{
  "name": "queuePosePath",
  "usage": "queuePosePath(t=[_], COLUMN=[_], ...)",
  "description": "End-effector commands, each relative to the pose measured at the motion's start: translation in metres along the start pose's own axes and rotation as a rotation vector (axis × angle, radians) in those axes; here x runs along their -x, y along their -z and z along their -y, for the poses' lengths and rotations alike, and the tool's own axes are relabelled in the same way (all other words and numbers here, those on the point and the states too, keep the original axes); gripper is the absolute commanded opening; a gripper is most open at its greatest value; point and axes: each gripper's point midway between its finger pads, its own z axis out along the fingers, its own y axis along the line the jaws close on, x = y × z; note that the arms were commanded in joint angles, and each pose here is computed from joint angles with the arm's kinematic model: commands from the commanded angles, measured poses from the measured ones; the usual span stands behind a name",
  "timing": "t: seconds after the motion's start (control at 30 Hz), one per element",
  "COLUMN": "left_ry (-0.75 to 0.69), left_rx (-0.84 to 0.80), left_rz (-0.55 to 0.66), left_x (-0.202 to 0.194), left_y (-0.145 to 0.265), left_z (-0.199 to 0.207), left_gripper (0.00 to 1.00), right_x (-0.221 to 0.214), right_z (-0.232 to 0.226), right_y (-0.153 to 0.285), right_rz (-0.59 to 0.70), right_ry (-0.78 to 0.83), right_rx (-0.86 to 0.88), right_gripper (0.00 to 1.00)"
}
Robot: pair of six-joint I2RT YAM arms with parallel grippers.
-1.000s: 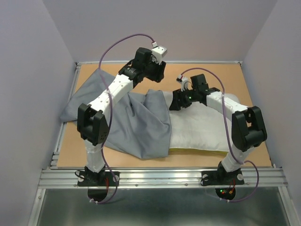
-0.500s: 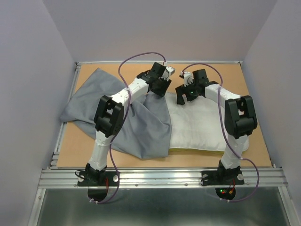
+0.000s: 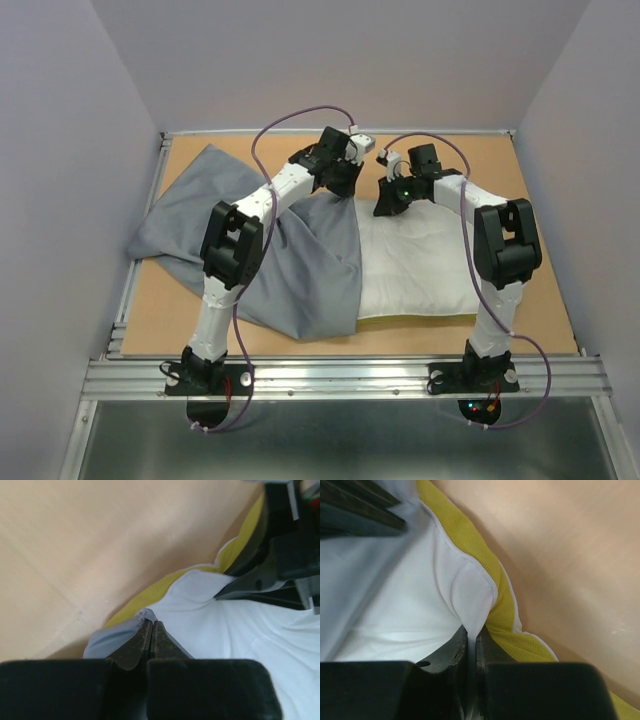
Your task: Put the pillow into the pillowcase
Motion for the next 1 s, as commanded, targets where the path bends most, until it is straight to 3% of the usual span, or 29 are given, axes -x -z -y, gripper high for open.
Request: queuePosePath(t=[0.0,0.17,0.3,0.47,0.57,0.63,0.67,0.8,0.83,0.93,0.97], left_ry=[-0.053,-0.007,0.033,0.033,-0.002,-0.044,-0.058,-0.094,-0.110,-0.120,-0.117], left_rx=[-0.229,-0.379,-0.421,-0.435,-0.436,-0.389,-0.356,-0.226,-0.165,-0.055,-0.022], left_rz=[0.215,0.219,0.232,0.252,0.276,0.326,0.356,0.448,0.475,0.512,0.474], left_x=[0.066,0.070,0.065,0.072,0.087,0.107,0.117,0.152,0.162,0.173,0.163], left_y=[0.029,0.025,0.021,0.011,0.006,0.007,0.008,0.033,0.046,0.089,0.097], left_z=[0.061,0.098,0.106,0.104,0.104,0.093,0.081,0.038,0.022,-0.020,-0.031], left_gripper=[0.03,0.02,0.00,0.00,0.01,0.13,0.36,0.80,0.99,0.99,0.99], right_x=[0.040,0.056,0.057,0.050,0.052,0.057,0.064,0.084,0.088,0.104,0.108], right_z=[-0.055,-0.087,-0.102,-0.086,-0.052,-0.021,0.006,0.057,0.062,0.065,0.064], right_y=[0.020,0.049,0.067,0.065,0.055,0.048,0.053,0.055,0.055,0.060,0.061], right_rz=[0.110,0.182,0.221,0.223,0.234,0.251,0.292,0.356,0.365,0.407,0.413], right_ry=[0.000,0.014,0.044,0.023,-0.037,-0.136,-0.169,-0.259,-0.260,-0.256,-0.267], right_rx=[0.231,0.318,0.332,0.270,0.176,0.103,0.043,-0.030,-0.043,-0.047,-0.041], right_gripper=[0.01,0.00,0.01,0.00,0.01,0.01,0.01,0.01,0.01,0.06,0.09])
